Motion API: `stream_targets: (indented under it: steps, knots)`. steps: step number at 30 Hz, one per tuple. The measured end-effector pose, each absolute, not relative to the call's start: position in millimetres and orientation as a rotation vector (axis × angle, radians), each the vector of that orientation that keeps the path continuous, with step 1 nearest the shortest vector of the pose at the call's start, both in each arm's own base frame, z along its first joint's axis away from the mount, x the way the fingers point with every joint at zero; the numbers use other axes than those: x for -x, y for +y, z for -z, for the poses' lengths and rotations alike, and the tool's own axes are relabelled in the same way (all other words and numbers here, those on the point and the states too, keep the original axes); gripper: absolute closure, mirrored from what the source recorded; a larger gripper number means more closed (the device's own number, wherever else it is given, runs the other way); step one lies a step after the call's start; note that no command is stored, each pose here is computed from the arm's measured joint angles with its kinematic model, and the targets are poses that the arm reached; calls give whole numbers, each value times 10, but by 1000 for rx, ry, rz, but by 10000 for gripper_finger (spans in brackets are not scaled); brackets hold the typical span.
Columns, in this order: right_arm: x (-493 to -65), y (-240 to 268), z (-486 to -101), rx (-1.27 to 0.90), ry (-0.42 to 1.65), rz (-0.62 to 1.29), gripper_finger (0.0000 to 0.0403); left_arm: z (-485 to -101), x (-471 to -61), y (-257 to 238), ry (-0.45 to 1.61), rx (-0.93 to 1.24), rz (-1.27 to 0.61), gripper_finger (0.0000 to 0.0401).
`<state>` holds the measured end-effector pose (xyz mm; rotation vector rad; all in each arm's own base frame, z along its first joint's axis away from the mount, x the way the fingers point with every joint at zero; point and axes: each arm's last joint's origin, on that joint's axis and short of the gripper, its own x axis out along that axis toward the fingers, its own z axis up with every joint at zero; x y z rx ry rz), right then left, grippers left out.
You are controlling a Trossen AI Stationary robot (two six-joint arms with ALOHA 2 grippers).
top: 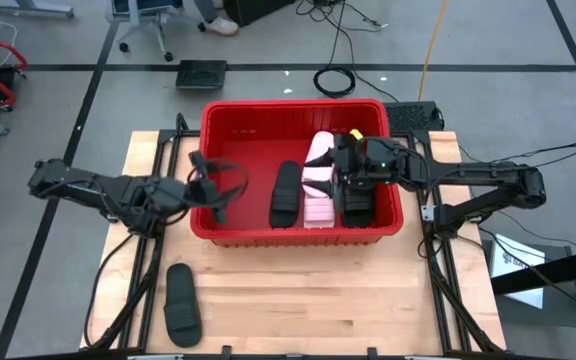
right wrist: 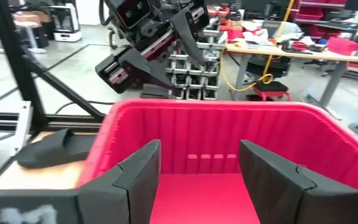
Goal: Pick and place slides into bin
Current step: Put the black slide into the red container
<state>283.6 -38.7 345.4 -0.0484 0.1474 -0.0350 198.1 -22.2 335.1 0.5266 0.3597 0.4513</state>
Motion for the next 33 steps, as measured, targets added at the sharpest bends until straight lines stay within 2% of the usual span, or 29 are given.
stream_targets:
  steps: [10, 21, 33]
  knots:
    - [-2895, -120, -3419, 54, 156, -59, 195, -3281, -1884, -671, 339, -478, -324, 164]
    - [-3063, 41, -3277, 58, 172, -115, 195, -3167, -1712, -924, 386, -381, -204, 164]
    - [-3077, 199, -3257, 48, 175, -164, 195, -3141, -1482, -1118, 632, 36, 125, 164]
